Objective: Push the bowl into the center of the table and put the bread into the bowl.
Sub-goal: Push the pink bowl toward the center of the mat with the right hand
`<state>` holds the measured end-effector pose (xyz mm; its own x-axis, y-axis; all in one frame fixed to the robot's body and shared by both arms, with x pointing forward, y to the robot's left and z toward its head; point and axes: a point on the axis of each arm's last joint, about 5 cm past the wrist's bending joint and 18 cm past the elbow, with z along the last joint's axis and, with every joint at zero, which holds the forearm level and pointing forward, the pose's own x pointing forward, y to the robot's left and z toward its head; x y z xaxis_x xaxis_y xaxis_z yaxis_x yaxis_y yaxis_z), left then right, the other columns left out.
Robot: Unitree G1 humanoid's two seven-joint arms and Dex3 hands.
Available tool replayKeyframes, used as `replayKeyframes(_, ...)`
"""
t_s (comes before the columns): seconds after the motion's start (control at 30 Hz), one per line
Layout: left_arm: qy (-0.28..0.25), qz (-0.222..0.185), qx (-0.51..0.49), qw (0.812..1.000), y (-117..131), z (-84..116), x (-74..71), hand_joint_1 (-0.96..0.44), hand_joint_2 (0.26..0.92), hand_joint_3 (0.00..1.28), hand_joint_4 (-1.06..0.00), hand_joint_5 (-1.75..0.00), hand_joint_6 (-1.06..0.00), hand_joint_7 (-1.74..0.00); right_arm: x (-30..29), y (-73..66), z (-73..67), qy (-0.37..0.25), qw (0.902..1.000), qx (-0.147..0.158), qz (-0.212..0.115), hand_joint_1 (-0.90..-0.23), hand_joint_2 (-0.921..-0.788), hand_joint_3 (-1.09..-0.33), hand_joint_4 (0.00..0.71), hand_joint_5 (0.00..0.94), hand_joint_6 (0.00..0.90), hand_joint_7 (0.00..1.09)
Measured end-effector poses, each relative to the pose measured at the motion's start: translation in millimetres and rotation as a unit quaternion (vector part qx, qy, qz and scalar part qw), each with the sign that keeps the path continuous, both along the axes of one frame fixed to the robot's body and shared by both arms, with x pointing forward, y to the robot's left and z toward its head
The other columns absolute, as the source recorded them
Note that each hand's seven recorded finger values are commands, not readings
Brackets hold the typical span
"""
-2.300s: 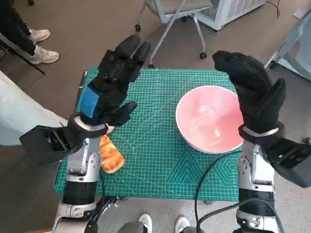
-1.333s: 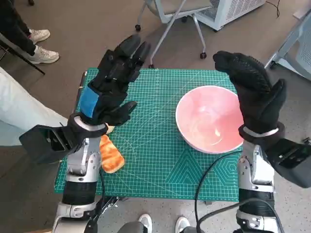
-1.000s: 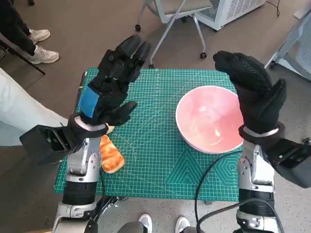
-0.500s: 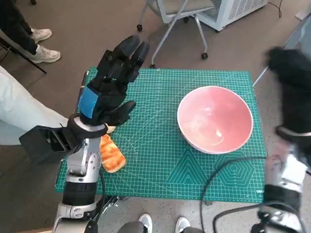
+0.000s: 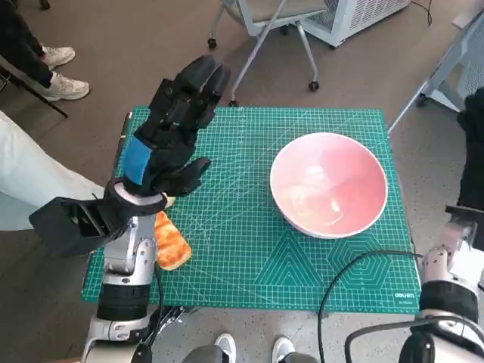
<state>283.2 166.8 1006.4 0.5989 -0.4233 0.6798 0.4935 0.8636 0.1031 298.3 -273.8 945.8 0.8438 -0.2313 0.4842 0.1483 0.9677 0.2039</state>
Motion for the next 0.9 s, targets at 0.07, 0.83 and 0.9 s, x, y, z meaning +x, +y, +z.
replayKeyframes(0.07,0.0,0.001,0.0,1.0,0,0,0.0,-0.68,0.921,0.43,-0.11,-0.01,0.0,-0.44,0.8,1.0,-6.0,0.023,0.9996,0.013,0.004,-0.624,-0.921,-0.784,0.106,0.0,0.152,0.23)
replayKeyframes(0.83,0.001,0.005,0.005,1.0,7,-1,-1.5,-0.7,0.921,0.42,-0.12,-0.01,0.0,-0.42,8.5,44.3,-46.5,0.213,0.97,0.099,0.063,-0.608,-0.921,-0.784,0.123,0.01,0.156,0.2)
replayKeyframes(0.9,0.001,0.006,0.005,1.0,8,-1,-2.1,-0.7,0.921,0.42,-0.12,-0.01,0.0,-0.41,10.2,49.6,-46.8,0.216,0.9681,0.106,0.071,-0.586,-0.921,-0.792,0.121,0.008,0.159,0.2)
